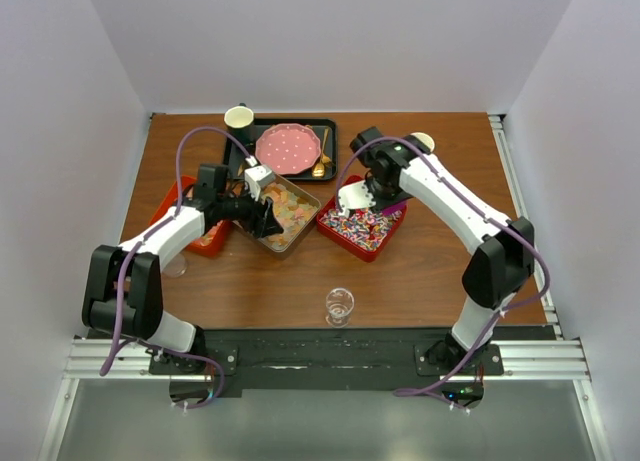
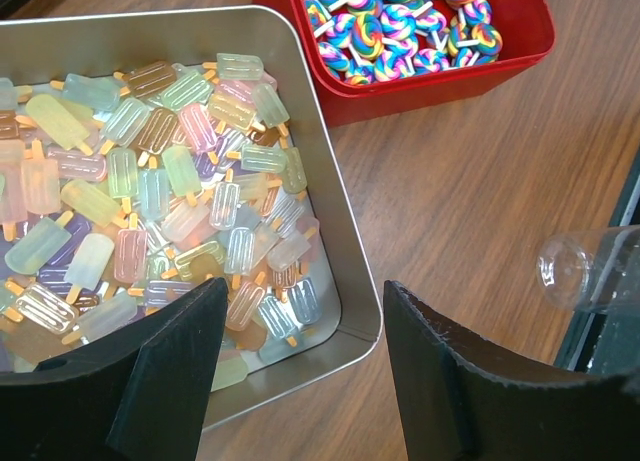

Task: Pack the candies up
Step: Scoop the fake candies from the storage box.

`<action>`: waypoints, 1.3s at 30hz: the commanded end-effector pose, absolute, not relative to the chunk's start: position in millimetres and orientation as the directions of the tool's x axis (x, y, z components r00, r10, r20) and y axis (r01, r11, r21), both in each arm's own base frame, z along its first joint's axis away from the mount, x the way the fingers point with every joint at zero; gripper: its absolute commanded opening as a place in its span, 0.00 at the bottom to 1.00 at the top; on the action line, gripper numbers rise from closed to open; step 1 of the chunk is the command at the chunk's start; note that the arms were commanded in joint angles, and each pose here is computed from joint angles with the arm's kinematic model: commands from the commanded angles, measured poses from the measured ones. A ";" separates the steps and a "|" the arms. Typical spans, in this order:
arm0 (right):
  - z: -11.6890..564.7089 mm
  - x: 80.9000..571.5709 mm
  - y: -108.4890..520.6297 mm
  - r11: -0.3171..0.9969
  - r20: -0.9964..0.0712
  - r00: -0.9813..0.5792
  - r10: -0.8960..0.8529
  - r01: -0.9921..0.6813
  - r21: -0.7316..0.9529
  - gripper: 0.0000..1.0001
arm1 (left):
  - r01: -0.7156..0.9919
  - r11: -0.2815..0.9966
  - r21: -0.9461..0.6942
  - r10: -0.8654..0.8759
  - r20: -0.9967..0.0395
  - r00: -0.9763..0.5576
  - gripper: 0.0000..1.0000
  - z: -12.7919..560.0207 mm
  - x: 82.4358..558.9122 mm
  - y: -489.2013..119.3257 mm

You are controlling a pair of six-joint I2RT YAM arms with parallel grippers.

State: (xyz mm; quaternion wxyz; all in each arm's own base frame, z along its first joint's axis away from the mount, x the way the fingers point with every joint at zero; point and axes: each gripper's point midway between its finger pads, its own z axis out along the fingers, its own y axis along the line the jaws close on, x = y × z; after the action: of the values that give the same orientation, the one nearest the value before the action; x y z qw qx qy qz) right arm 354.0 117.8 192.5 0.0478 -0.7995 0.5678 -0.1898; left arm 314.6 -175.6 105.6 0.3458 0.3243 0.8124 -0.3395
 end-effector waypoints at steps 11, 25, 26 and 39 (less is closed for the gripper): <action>169.7 344.0 157.0 -0.487 0.390 0.382 -0.838 -0.846 -0.217 0.00 | 0.768 0.570 -0.293 0.281 -0.808 -0.517 0.67 109.1 319.1 -174.4; 192.6 338.3 189.6 -0.481 0.340 0.384 -0.858 -0.834 -0.270 0.00 | 0.761 0.565 -0.320 0.260 -0.806 -0.532 0.66 109.5 322.5 -178.2; 195.7 340.4 185.2 -0.470 0.338 0.373 -0.864 -0.838 -0.278 0.00 | 0.758 0.568 -0.321 0.262 -0.802 -0.536 0.66 107.8 322.6 -177.2; 163.2 335.7 143.9 -0.303 0.266 0.248 -0.931 -0.934 -0.189 0.00 | 0.732 0.625 -0.270 0.317 -0.769 -0.555 0.63 78.0 337.3 -165.7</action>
State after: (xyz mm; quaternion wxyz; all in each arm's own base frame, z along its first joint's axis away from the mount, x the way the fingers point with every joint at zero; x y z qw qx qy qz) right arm 353.9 143.6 166.2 -0.0068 -0.7954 0.5718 -0.2008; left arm 320.9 -166.1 79.5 0.3319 0.3027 0.8380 -0.3099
